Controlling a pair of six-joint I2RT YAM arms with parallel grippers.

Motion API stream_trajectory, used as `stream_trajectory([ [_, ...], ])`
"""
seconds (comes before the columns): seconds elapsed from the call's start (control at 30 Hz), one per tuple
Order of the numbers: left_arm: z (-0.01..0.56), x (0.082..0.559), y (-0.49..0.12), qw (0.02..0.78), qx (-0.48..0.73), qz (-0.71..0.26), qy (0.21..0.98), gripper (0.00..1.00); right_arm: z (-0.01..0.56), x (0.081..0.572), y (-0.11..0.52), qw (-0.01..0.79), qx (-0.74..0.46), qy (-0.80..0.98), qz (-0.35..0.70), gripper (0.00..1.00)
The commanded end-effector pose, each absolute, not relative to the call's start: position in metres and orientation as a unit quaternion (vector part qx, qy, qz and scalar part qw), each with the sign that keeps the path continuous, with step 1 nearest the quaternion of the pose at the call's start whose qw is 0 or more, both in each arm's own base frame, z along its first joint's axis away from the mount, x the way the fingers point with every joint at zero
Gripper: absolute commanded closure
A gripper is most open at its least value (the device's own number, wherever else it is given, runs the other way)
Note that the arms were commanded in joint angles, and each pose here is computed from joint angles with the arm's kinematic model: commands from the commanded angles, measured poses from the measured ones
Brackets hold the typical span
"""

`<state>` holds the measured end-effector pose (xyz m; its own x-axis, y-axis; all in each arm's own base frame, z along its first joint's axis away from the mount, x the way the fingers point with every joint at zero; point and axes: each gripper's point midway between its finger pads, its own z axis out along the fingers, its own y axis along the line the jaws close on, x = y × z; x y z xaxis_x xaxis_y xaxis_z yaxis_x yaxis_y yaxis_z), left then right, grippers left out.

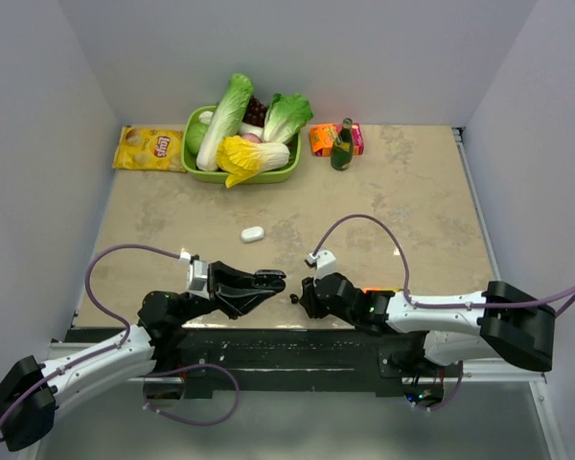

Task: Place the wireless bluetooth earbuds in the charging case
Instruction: Pick up the earbud from the center of the board.

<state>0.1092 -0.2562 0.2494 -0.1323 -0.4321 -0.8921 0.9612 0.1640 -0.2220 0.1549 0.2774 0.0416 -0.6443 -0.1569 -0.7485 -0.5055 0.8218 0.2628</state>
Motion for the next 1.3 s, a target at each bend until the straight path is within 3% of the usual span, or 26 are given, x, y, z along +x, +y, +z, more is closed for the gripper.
stream_trajectory([
  [0.0, 0.219, 0.107, -0.252, 0.589, 0.281, -0.576, 0.492, 1.0, 0.057, 0.171, 0.277, 0.406, -0.174, 0.873, 0.208, 0.61],
  [1.27, 0.214, 0.105, -0.25, 0.588, 0.28, -0.576, 0.493, 1.0, 0.028, 0.186, 0.304, 0.365, -0.174, 0.89, 0.212, 0.58],
])
